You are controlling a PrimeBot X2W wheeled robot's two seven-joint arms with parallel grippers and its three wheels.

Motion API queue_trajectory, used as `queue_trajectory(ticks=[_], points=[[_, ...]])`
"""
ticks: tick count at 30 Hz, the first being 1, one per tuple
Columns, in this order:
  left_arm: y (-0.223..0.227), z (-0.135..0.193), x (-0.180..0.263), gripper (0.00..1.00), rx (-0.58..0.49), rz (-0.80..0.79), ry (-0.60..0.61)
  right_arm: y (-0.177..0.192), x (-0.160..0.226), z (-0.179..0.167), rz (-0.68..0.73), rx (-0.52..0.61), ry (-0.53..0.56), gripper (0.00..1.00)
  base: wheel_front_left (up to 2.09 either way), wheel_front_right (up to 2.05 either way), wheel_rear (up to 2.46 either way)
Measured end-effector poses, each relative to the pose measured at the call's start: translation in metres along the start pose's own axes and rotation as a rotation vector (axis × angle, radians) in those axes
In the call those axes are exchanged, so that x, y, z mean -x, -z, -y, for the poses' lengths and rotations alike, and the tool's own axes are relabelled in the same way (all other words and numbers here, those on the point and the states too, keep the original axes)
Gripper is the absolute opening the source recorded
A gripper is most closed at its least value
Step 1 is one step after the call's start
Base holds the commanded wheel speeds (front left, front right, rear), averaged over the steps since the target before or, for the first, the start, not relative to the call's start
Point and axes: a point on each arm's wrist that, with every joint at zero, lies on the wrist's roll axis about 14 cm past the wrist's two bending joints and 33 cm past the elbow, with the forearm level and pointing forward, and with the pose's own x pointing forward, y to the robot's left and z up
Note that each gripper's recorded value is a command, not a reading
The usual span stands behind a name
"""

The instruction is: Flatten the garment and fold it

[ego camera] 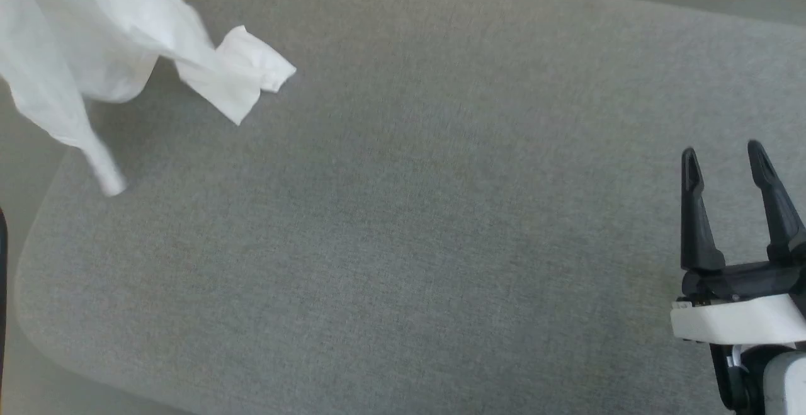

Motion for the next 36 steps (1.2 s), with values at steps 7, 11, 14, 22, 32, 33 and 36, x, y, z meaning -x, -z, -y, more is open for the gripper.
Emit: queue_trajectory(ticks=[7, 11, 14, 22, 32, 33, 36], points=[[-0.142, 0.026, 0.028, 0.00, 0.114, 0.312, 0.086, -0.034, 0.023, 0.013, 0.066, 0.033, 0.067, 1.00, 0.00, 0.00, 0.00], [-0.203, 0.063, 0.046, 0.00, 0.203, 0.438, 0.196, -0.047, 0.035, 0.026, 0.096, 0.032, 0.114, 1.00, 0.00, 0.00, 0.00], [-0.236, 0.097, 0.059, 0.00, 0.264, 0.499, 0.291, -0.054, 0.045, 0.037, 0.111, 0.034, 0.153, 1.00, 0.00, 0.00, 0.00], [-0.293, 0.204, 0.105, 0.00, 0.408, 0.590, 0.601, -0.070, 0.074, 0.065, 0.142, 0.050, 0.253, 1.00, 0.00, 0.00, 0.00], [-0.263, 0.308, 0.131, 0.00, 0.476, 0.470, 0.864, -0.083, 0.111, 0.101, 0.161, 0.083, 0.387, 1.00, 0.00, 0.00, 0.00], [-0.248, 0.318, 0.129, 0.00, 0.482, 0.429, 0.879, -0.083, 0.113, 0.104, 0.160, 0.085, 0.396, 1.00, 0.00, 0.00, 0.00], [-0.199, 0.350, 0.126, 0.00, 0.488, 0.299, 0.923, -0.082, 0.120, 0.108, 0.153, 0.086, 0.416, 1.00, 0.00, 0.00, 0.00]])
